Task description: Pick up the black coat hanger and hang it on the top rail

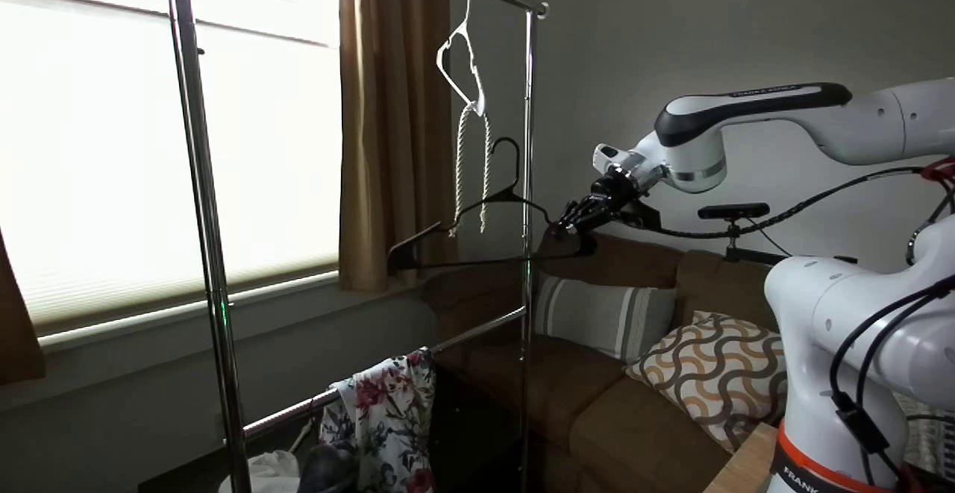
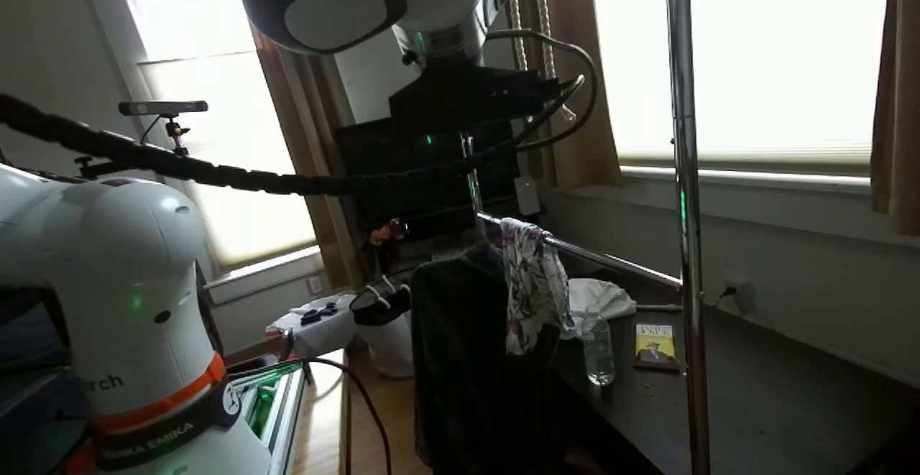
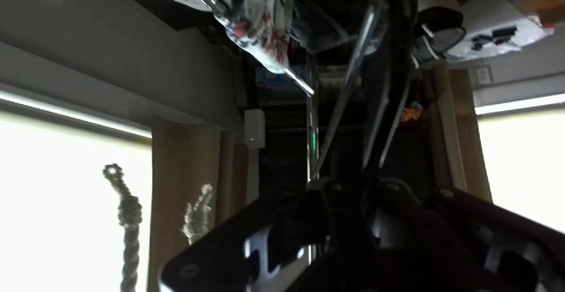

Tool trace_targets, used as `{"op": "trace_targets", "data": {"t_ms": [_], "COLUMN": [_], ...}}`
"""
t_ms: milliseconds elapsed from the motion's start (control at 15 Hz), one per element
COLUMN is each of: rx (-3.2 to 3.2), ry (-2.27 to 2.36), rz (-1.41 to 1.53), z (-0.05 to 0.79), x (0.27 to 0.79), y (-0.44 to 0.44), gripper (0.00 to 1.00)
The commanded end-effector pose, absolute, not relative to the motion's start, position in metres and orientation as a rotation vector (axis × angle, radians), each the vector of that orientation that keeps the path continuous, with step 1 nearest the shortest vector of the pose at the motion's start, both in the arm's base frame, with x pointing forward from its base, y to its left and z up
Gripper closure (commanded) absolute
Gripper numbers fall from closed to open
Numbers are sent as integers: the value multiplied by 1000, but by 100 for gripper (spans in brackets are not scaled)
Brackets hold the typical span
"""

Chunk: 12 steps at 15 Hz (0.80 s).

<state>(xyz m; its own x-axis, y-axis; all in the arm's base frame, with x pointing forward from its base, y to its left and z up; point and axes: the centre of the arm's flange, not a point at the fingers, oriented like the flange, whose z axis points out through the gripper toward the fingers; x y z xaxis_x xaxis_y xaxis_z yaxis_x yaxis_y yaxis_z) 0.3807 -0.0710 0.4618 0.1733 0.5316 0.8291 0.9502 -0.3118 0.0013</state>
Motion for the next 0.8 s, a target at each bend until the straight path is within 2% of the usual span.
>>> {"op": "trace_targets", "data": {"t_ms": [0, 467, 733], "rx": [-1855, -2045, -2026], "ry": [-1180, -891, -910], "rz": [-1098, -1472, -1440], "z": [475, 490, 504], "x": [357, 359, 340], "y": [-24, 68, 123], "gripper": [99, 99, 99]}}
